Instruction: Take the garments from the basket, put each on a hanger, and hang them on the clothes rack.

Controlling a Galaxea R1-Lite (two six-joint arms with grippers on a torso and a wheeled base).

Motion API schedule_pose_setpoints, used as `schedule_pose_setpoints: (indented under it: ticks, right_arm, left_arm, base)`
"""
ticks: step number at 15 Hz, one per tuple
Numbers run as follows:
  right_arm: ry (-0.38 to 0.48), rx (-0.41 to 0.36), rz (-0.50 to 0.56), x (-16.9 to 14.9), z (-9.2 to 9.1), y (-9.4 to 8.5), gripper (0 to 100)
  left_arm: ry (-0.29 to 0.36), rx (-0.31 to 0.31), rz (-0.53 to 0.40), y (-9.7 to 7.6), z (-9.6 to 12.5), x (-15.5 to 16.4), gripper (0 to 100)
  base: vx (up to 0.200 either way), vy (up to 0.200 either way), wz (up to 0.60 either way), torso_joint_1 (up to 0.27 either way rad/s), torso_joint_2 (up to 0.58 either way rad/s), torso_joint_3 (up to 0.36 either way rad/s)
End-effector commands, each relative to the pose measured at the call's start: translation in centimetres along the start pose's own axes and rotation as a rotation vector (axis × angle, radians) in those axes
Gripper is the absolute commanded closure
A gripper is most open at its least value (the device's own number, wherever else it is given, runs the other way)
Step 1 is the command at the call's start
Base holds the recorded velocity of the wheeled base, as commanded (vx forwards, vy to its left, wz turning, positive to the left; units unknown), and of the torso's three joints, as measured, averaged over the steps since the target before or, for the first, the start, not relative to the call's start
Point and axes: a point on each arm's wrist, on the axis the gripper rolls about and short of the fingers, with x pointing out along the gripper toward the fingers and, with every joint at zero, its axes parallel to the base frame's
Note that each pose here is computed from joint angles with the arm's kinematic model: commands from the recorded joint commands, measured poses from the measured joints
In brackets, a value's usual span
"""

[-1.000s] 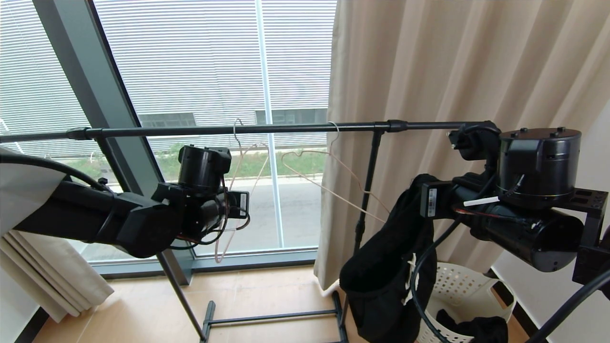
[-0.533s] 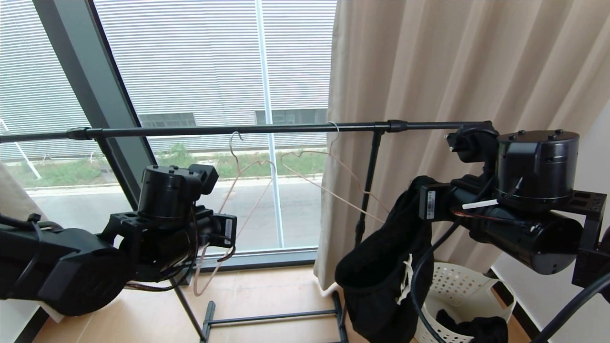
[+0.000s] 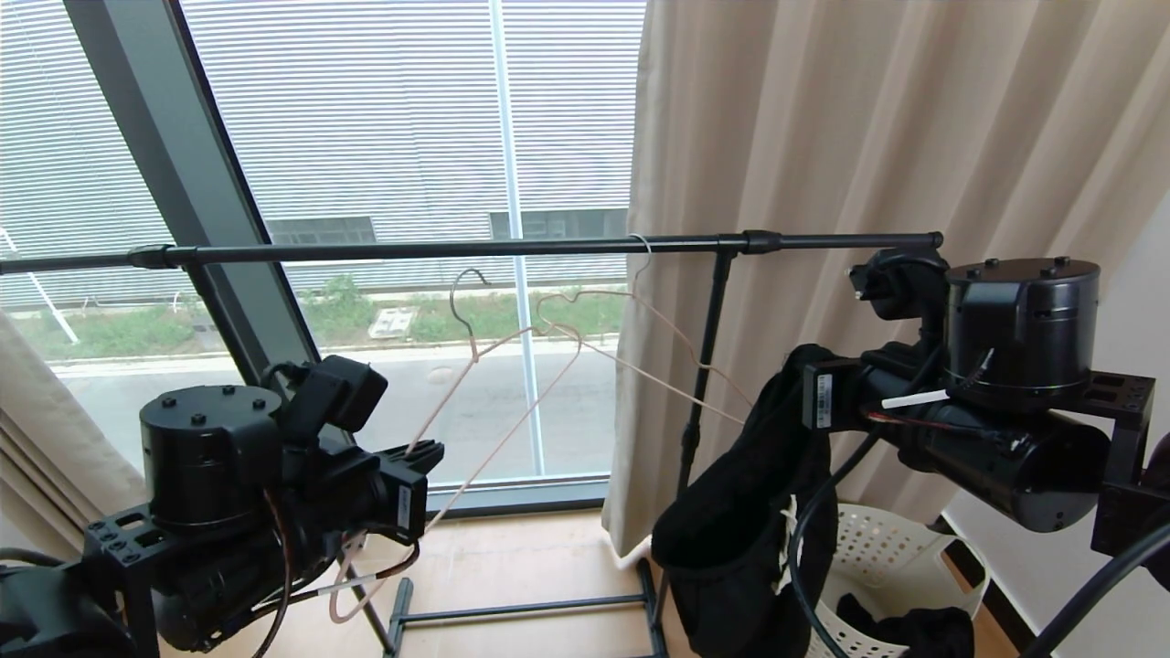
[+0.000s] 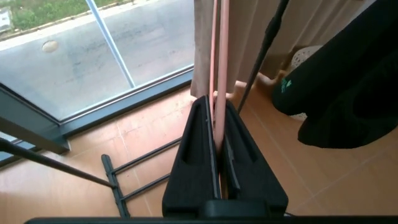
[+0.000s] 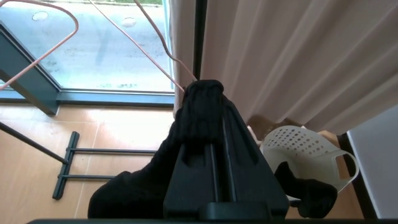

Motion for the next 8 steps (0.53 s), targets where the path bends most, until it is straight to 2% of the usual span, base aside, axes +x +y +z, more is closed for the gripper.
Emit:
schedule_pose_setpoints:
  ticks: [1,3,8]
  right_arm:
    - [0.004,-0.004,0.0,0.1,-0.1,0.0,100]
    - [0.007,-0.03,-0.002,0.1,-0.2,0.0,100]
    - [0.013,-0.051,-0.046,0.5,-0.2,-0.7,100]
  left_arm:
    - [-0.002,0.06,-0.07,-0.1,-1.6,-1.1,100]
    - [-0.038,0.124,-0.14,-0.2,-2.2,-1.7,100]
    - [-0.076,0.14,-0.24,-0.5,-3.1,-2.6,100]
  base:
    - [0.0,0.0,0.0,0.0,0.0,0.0]
    - [0.0,0.0,0.0,0.0,0.0,0.0]
    - [0.0,0.0,0.0,0.0,0.0,0.0]
